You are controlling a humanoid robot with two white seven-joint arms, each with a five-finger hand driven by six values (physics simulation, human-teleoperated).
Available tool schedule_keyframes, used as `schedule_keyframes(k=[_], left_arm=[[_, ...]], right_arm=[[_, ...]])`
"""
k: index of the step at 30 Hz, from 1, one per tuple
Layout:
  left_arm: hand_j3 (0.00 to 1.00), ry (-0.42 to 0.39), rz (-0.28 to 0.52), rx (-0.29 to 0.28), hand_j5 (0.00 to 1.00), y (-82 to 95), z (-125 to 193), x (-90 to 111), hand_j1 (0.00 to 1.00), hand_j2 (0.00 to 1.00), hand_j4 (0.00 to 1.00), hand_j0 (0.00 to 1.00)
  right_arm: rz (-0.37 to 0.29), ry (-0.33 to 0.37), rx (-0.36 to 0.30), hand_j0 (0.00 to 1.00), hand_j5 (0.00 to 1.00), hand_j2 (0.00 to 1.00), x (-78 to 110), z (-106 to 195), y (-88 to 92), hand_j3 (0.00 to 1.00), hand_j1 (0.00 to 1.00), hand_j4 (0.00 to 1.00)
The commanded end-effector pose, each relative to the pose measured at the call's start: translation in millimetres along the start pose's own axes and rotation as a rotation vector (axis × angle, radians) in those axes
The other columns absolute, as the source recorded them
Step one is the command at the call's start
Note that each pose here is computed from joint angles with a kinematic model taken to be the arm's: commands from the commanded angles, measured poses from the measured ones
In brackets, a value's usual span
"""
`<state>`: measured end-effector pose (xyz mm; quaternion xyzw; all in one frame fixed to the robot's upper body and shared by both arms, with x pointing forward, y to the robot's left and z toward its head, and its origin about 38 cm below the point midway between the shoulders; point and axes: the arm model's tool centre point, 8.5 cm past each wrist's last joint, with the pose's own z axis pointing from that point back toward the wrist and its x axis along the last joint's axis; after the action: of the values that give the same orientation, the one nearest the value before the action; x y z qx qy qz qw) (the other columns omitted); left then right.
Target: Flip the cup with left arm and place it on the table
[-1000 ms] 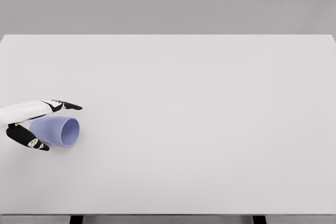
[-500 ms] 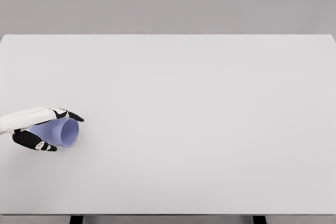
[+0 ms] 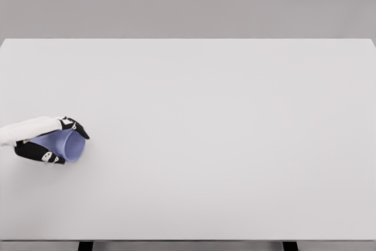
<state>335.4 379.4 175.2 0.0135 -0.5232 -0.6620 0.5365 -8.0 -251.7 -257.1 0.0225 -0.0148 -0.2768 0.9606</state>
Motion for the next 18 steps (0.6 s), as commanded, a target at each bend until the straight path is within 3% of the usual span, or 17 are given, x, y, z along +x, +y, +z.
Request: schedule_keyframes(k=[1,6,18], left_arm=[[0.64,-0.025,0.013,0.014,0.64,3.7,-0.8,6.4,0.64,0.64,0.64,0.64],[0.61,-0.122,-0.011,0.078,0.61,22.0,5.7,19.8,0.61,0.61,0.61,0.61],[0.57,-0.241,0.143,0.151,0.57,32.9,10.2,35.3,0.57,0.57,0.57,0.57]], right_arm=[[0.0,0.0,0.0,1.0,1.0,1.0,0.0,0.0,0.0,1.0,1.0,1.0],[0.0,0.0,0.0,1.0,1.0,1.0,0.0,0.0,0.0,1.0,1.0,1.0],[0.0,0.0,0.0,1.0,1.0,1.0,0.0,0.0,0.0,1.0,1.0,1.0]])
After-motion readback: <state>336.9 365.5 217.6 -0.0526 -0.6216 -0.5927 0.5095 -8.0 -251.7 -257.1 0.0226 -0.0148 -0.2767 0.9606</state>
